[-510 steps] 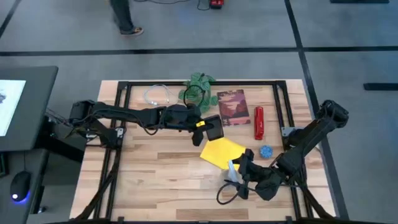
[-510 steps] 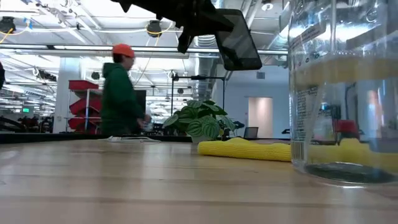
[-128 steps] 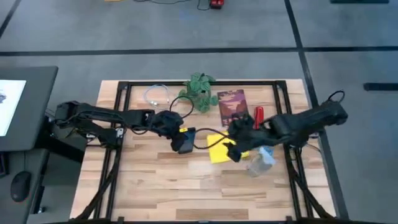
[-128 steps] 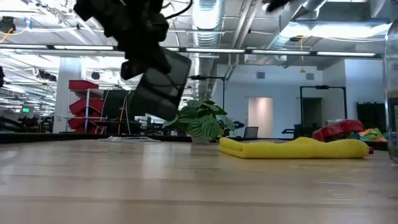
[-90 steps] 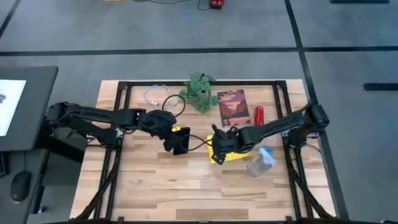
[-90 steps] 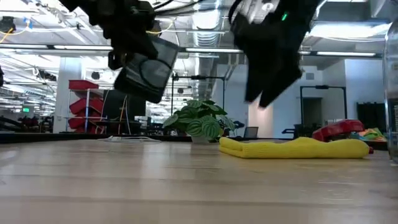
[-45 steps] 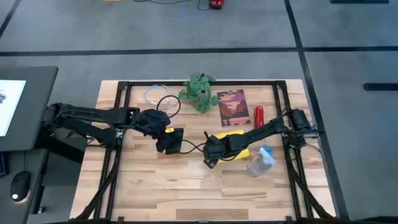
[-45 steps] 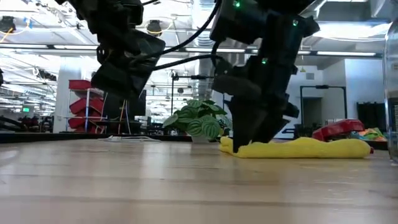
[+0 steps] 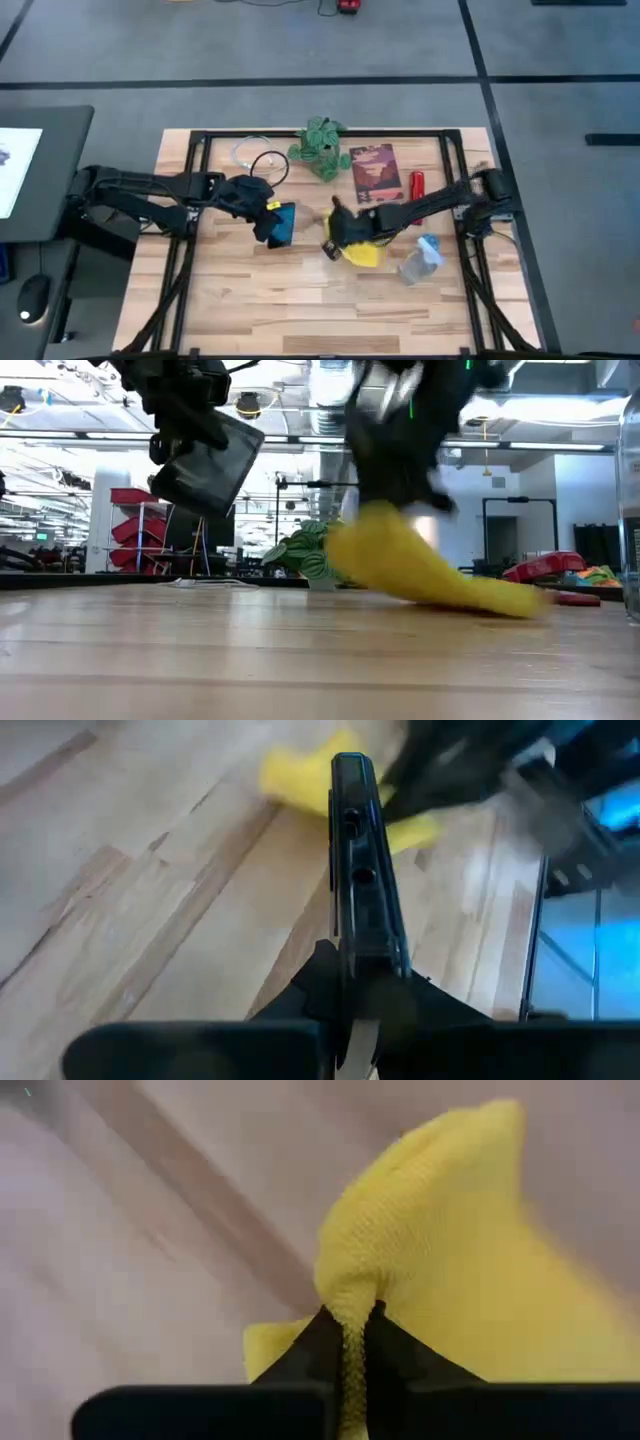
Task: Apply microfiber cloth
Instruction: Wipe the front of the cellphone with the yellow microfiber cloth
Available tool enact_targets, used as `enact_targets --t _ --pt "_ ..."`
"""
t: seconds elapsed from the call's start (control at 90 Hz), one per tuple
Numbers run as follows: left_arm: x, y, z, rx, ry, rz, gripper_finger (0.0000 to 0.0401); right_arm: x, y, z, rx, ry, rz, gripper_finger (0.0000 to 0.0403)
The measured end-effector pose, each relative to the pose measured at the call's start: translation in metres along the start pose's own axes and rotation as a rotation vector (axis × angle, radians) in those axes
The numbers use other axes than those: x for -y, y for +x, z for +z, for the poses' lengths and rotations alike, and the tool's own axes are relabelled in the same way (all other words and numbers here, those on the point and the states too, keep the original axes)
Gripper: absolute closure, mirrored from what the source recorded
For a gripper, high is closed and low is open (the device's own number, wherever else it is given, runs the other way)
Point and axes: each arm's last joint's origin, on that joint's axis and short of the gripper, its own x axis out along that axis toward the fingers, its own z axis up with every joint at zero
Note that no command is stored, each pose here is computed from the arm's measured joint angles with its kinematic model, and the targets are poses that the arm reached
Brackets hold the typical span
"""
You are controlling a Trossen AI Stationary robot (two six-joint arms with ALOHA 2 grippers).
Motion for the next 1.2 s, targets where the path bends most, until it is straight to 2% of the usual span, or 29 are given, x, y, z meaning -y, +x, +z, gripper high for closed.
enact_targets --t 0.233,0.378,0.456,0.6,0.689,0.811,1.056,1.2 --pt "0.007 -0.001 0.010 0.113 -0.058 -0.068 0.0390 -0.024 -0.064 0.047 0.339 -0.200 0.224 0.0401" --pt "0.011 -0.002 0.015 0.160 -0.072 -0.111 0.0390 -0.044 -0.083 0.065 0.430 -0.374 0.242 0.0402" --pt "0.015 -0.003 0.019 0.203 -0.079 -0.152 0.0390 -0.055 -0.085 0.077 0.471 -0.397 0.253 0.0402" --pt "0.023 -0.007 0.029 0.303 -0.096 -0.249 0.0390 -0.062 -0.075 0.086 0.396 -0.501 0.318 0.0402" --pt "0.028 -0.011 0.034 0.360 -0.102 -0.303 0.0390 -0.061 -0.057 0.082 0.318 -0.533 0.269 0.0402" --pt "0.030 -0.015 0.036 0.380 -0.100 -0.316 0.0390 -0.060 -0.046 0.079 0.270 -0.508 0.258 0.0403" --pt "0.031 -0.025 0.039 0.408 -0.103 -0.323 0.0390 -0.056 -0.044 0.068 0.165 -0.510 0.219 0.0403" --pt "0.030 -0.030 0.038 0.396 -0.100 -0.318 0.0390 -0.058 -0.045 0.073 0.213 -0.489 0.250 0.0403"
